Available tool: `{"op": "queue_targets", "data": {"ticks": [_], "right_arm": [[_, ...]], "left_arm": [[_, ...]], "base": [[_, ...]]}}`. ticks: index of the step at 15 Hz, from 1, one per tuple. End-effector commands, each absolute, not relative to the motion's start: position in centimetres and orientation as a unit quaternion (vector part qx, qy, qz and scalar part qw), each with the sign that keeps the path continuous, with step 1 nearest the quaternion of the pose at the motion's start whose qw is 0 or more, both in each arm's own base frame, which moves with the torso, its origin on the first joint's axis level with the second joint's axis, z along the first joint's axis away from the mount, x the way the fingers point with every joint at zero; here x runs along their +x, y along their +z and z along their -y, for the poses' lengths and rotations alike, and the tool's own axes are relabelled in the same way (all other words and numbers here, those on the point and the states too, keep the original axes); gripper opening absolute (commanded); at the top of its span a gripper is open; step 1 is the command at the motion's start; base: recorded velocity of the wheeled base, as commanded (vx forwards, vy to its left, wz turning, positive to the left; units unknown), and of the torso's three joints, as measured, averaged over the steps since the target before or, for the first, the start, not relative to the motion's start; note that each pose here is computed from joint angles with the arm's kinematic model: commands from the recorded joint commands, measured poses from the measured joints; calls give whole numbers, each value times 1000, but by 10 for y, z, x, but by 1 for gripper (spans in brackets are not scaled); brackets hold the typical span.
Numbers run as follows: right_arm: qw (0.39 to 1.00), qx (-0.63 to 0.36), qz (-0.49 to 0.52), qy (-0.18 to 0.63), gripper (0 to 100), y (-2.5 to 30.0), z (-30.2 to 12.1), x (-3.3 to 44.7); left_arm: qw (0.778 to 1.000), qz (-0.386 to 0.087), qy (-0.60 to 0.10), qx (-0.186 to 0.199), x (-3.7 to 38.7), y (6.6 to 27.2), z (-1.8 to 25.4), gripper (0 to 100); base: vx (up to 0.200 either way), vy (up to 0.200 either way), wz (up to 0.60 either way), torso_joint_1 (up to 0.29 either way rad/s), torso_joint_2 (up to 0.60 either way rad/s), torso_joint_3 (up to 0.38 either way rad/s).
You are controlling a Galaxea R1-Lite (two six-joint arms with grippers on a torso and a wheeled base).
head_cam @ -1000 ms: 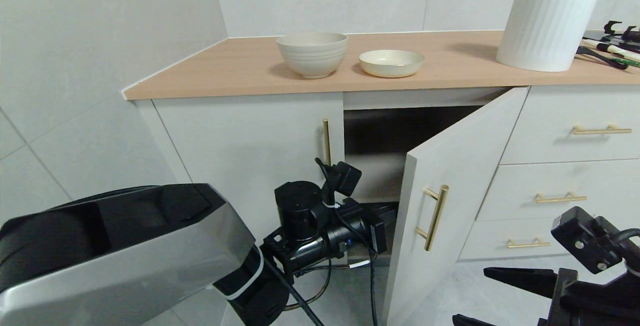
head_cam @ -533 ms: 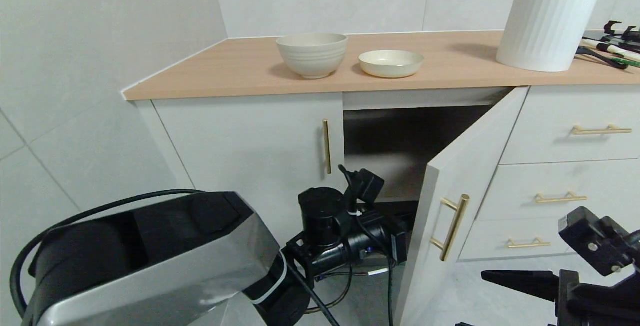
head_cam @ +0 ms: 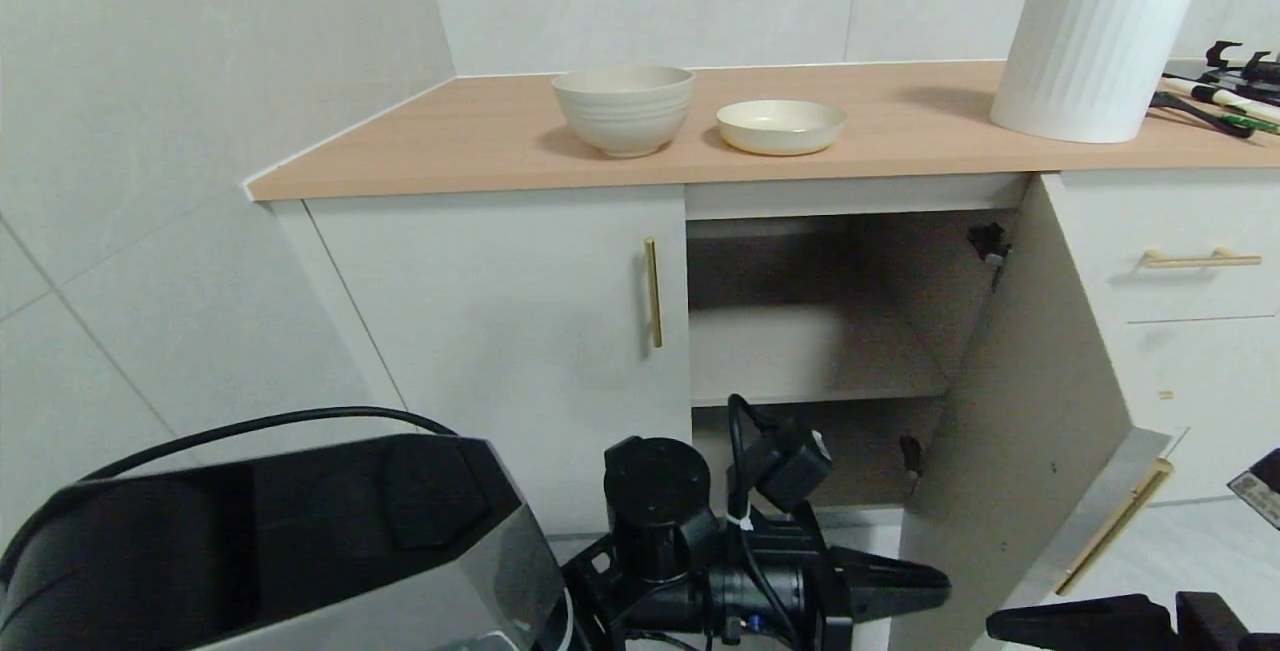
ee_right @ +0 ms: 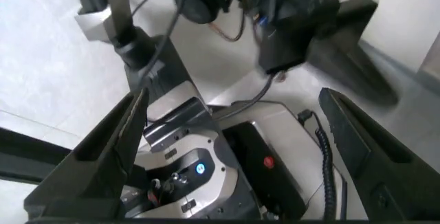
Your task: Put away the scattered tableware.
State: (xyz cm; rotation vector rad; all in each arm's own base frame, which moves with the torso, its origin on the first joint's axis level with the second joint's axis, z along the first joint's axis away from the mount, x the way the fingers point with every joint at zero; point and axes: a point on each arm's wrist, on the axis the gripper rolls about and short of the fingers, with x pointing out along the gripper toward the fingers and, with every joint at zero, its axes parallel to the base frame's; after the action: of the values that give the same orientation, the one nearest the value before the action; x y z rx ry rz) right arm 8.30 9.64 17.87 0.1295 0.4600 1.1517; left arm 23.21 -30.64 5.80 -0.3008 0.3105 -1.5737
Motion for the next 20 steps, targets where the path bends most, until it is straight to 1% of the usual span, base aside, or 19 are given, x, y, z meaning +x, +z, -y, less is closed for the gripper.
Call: {"op": "queue_targets", "data": {"ticks": [1,2,4,5,6,8,9,10,11,12,13,16,17,19,20], "right_arm": [[813,63,-202,542,100,183,-94,80],[814,64,-201,541,100,183,-93,80],[815,64,-202,539,100,182,-94,81],[816,63,-202,538,100,182,-94,82],[818,63,-201,535,100,183,-94,82],[829,63,-195,520,100,186,-95,84],[841,61,-197,501,100,187,-98,89],[860,56,-197,466,100,187,-101,95],[869,55,-197,450,100,187,-102,98],[888,51,-191,414,100,191,-106,106],[894,51,-188,404,100,195,-109,109],[908,54,-189,371,100,203,-116,134],[914,60,-186,354,100,209,-117,149],[916,65,-180,352,100,223,-122,164],[915,64,-187,351,100,229,-124,167]], "left_arm": [[703,-130,-686,-137,246,63,296,0],[710,-130,-678,-138,252,64,291,0],[743,-137,-639,-143,271,69,283,0],[752,-141,-628,-144,275,70,279,0],[770,-138,-606,-145,282,82,266,0],[806,-136,-556,-151,287,111,236,0],[818,-141,-537,-152,281,128,216,0],[827,-147,-523,-146,272,140,197,0],[832,-149,-516,-140,267,145,188,0],[852,-148,-487,-120,253,158,153,0],[864,-145,-468,-113,243,166,133,0],[887,-146,-421,-119,213,183,92,0],[892,-147,-411,-120,207,188,84,100],[899,-137,-397,-122,197,197,74,100],[905,-120,-390,-121,191,204,69,100]], "base": [[0,0,0,0,0,0],[0,0,0,0,0,0],[0,0,0,0,0,0],[0,0,0,0,0,0],[0,0,0,0,0,0],[0,0,0,0,0,0],[0,0,0,0,0,0],[0,0,0,0,0,0],[0,0,0,0,0,0],[0,0,0,0,0,0],[0,0,0,0,0,0],[0,0,0,0,0,0],[0,0,0,0,0,0],[0,0,0,0,0,0],[0,0,0,0,0,0]]}}
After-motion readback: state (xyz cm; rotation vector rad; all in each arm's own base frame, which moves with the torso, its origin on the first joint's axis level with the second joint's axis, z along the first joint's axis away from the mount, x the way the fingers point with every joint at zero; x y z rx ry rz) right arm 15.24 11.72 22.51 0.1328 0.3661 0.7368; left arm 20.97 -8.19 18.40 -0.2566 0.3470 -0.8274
